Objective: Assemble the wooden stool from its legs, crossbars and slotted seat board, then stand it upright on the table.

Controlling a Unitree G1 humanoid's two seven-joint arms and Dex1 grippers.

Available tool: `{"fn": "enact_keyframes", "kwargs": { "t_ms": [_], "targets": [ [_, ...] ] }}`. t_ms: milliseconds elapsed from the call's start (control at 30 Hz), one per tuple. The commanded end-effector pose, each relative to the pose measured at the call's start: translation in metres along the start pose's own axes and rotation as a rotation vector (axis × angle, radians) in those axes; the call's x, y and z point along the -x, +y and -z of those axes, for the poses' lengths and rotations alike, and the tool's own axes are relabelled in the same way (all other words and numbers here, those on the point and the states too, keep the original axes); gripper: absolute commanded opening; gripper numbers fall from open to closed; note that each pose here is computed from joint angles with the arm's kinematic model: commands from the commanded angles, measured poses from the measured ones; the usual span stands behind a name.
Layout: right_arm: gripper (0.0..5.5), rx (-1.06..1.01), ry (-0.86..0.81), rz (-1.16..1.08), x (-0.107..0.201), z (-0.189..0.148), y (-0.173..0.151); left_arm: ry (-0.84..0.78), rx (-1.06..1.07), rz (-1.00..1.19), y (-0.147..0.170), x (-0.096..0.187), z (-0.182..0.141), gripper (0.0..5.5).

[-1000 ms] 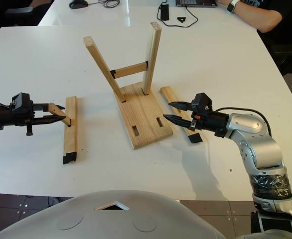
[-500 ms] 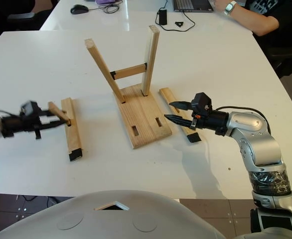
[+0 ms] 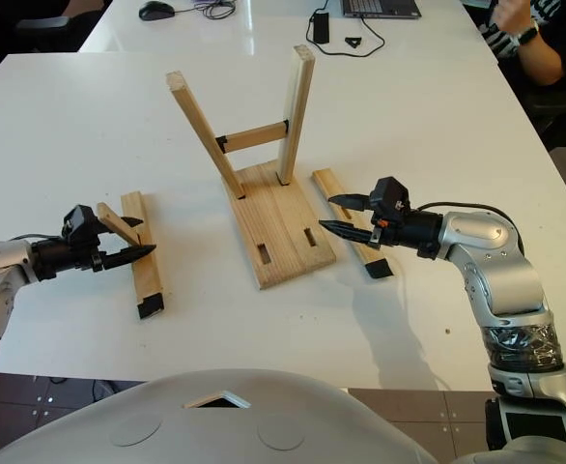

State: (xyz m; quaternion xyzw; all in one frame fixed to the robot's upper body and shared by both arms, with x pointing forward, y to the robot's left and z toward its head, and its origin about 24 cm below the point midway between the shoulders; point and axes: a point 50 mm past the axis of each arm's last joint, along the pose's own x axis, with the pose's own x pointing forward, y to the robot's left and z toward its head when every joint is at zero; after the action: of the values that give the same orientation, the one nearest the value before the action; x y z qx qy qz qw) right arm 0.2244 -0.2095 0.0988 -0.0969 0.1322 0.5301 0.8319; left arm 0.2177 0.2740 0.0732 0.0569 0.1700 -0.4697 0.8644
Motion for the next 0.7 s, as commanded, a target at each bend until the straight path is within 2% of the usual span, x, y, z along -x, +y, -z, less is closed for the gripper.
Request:
{"fn": "enact_keyframes", "kwargs": {
  "t_ms": [33, 467, 700],
  "targets": [
    [2.30, 0.028, -0.006, 0.015, 0.002, -0.004, -0.002, -0.091, -0.068, 0.021, -0.003, 0.002, -0.039, 3.52],
    [2.30, 0.022, -0.024, 0.035, 0.000, -0.004, 0.002, -0.287, -0.160, -0.003, -0.002, 0.005, -0.114, 3.52],
    [2.30, 0.021, -0.028, 0.034, 0.000, -0.004, 0.003, -0.309, -0.153, 0.005, -0.005, 0.003, -0.123, 3.52]
  ]
}}
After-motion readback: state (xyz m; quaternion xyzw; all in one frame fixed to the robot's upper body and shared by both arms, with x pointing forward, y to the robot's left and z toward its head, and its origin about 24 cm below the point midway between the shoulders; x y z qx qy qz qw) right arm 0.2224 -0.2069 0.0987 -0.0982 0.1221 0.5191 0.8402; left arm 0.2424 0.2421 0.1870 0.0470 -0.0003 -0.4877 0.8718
